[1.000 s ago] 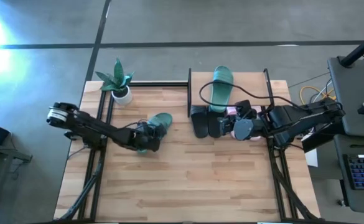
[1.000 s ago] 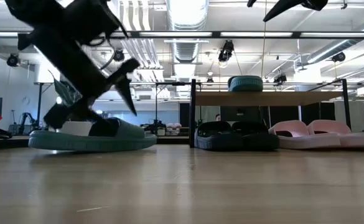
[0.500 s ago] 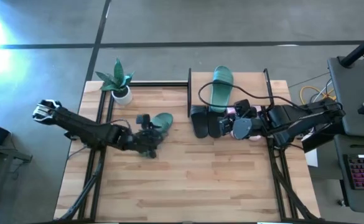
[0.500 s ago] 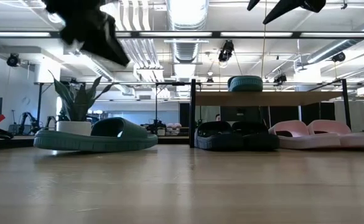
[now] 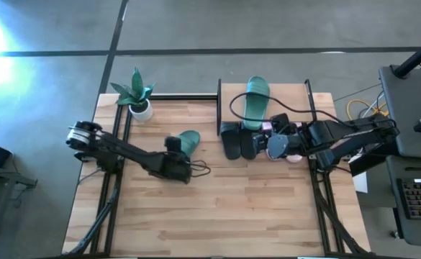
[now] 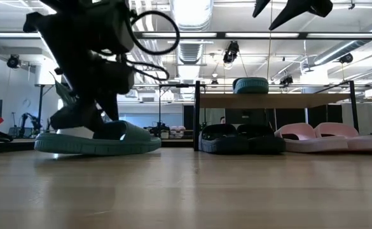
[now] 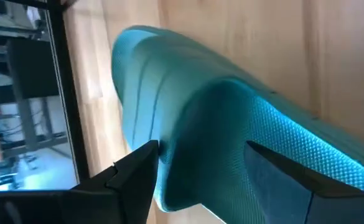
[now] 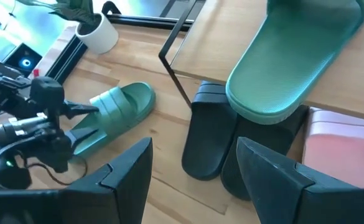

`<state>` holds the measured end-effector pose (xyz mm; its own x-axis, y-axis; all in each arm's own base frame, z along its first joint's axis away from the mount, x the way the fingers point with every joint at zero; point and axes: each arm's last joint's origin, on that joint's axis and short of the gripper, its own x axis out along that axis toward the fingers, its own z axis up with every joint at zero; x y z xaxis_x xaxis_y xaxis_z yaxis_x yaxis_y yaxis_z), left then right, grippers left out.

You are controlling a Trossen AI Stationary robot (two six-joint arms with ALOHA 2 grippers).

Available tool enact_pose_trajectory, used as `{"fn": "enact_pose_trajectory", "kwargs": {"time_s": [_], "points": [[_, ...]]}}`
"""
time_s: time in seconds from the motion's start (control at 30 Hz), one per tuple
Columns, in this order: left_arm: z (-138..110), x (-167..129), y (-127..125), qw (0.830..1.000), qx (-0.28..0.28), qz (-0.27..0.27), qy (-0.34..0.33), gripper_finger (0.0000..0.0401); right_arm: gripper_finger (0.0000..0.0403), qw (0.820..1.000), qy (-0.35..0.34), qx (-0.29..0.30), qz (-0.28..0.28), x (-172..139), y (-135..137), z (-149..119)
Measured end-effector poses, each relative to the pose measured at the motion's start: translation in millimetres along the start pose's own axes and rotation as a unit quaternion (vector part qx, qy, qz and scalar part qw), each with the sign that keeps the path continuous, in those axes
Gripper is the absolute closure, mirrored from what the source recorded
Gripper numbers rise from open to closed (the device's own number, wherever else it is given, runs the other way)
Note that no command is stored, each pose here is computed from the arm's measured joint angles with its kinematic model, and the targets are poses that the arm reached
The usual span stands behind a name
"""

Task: Pick and place slides into the shelf
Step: Put the green slide on the shelf

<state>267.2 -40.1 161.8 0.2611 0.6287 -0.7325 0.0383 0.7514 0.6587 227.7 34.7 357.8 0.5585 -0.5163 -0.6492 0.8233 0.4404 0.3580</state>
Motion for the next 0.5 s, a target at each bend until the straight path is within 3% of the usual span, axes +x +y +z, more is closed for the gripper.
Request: {"fn": "enact_pose_trajectory", "kwargs": {"time_s": [0.13,0.27,0.37,0.5], "points": [[1.4,10.9,3.3,0.999,-0.018,0.028,0.013,0.018,0.0179,1.0,-0.002,0.004,-0.003,1.4,-0.7,1.8],[3.8,22.5,10.8,0.999,-0.052,0.009,0.008,0.0193,0.0179,1.0,-0.003,0.005,-0.005,2.2,-1.2,2.8],[4.4,30.2,16.7,0.999,-0.046,-0.011,0.004,0.0223,0.0179,1.0,-0.004,0.007,-0.007,2.9,-1.6,3.7],[4.7,37.9,25.7,0.999,-0.035,-0.019,0.006,0.0295,0.0179,1.0,-0.004,0.007,-0.008,3.1,-1.7,3.9]]}}
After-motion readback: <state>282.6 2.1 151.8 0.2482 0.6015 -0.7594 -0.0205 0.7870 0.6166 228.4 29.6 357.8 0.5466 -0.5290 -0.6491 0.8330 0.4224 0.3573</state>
